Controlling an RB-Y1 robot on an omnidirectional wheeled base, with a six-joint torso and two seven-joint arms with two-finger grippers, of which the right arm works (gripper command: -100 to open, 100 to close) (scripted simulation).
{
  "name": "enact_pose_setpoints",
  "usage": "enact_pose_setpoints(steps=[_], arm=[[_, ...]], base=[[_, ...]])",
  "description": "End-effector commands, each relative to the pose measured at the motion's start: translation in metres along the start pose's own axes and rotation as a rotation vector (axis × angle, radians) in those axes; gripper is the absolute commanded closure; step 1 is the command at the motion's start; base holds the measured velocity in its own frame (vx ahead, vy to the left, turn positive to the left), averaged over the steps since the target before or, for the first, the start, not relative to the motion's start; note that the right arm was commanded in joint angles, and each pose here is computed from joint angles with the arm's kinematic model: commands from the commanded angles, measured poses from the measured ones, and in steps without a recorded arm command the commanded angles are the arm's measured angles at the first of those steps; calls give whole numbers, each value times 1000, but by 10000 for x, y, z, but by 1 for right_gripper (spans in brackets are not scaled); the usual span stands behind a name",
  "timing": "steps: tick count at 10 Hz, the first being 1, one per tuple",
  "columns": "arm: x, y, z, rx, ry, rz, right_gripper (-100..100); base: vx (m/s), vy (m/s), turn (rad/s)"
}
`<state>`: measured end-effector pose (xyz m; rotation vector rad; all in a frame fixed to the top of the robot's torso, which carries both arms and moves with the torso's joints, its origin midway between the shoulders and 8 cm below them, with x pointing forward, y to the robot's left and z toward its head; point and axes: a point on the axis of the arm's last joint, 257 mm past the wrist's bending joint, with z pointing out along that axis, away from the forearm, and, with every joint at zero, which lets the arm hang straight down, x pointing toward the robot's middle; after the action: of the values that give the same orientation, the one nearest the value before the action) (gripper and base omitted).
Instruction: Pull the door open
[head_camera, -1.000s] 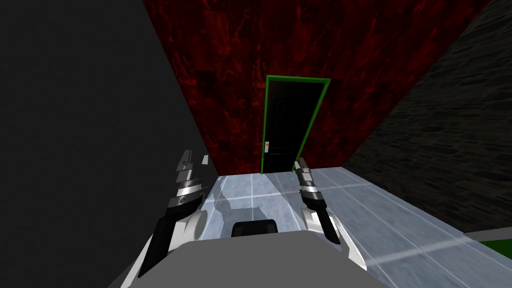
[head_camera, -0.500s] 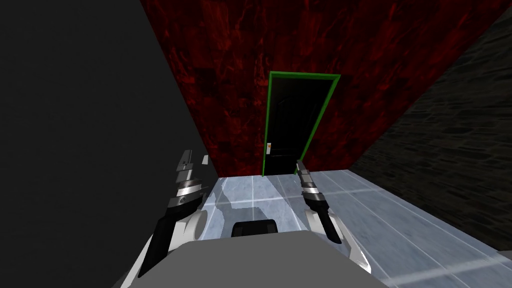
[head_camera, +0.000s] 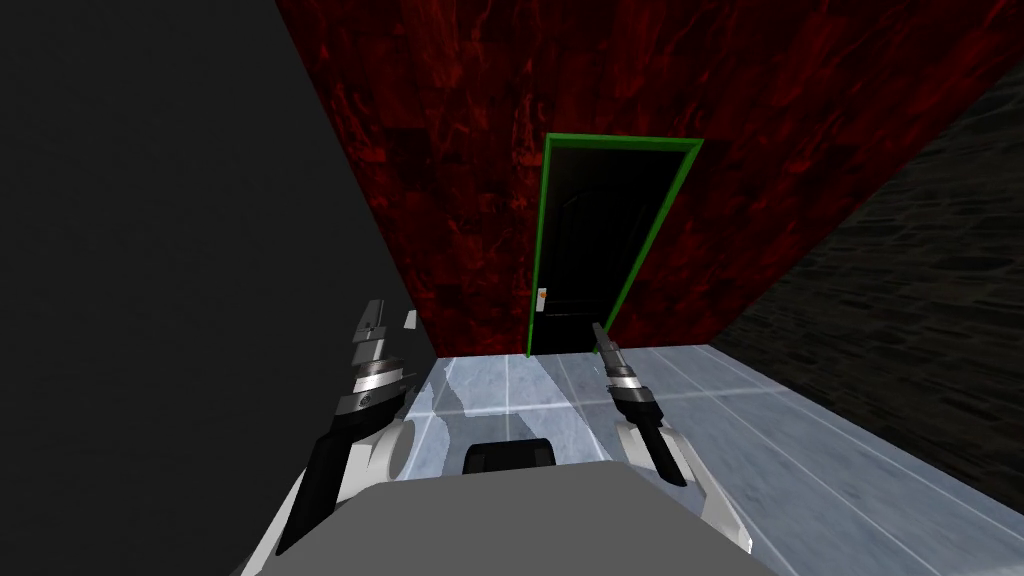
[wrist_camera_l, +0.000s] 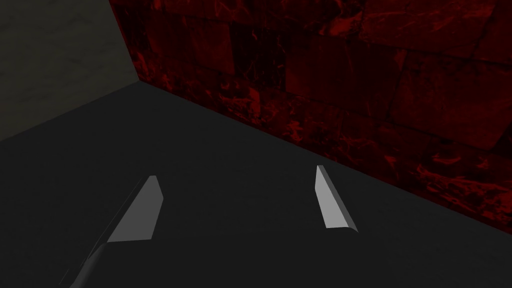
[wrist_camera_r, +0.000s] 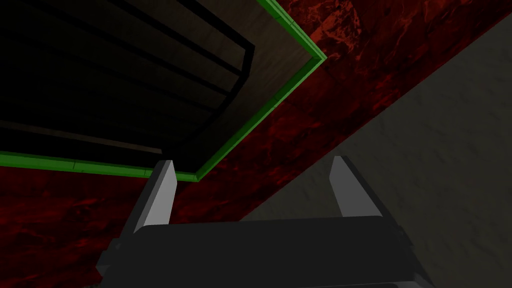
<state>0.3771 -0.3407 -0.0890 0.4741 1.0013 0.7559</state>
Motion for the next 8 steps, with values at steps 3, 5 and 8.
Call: enact_pose_setpoints(steps=[3,5,8], arm=[[8,-174,-53,20,30,-113,-100],[11,-272,-87,32,47,-173,-100],[14,-421,-142,51,73,-262,-100]], base=[[96,10,29],[99,6,31],[98,6,33]])
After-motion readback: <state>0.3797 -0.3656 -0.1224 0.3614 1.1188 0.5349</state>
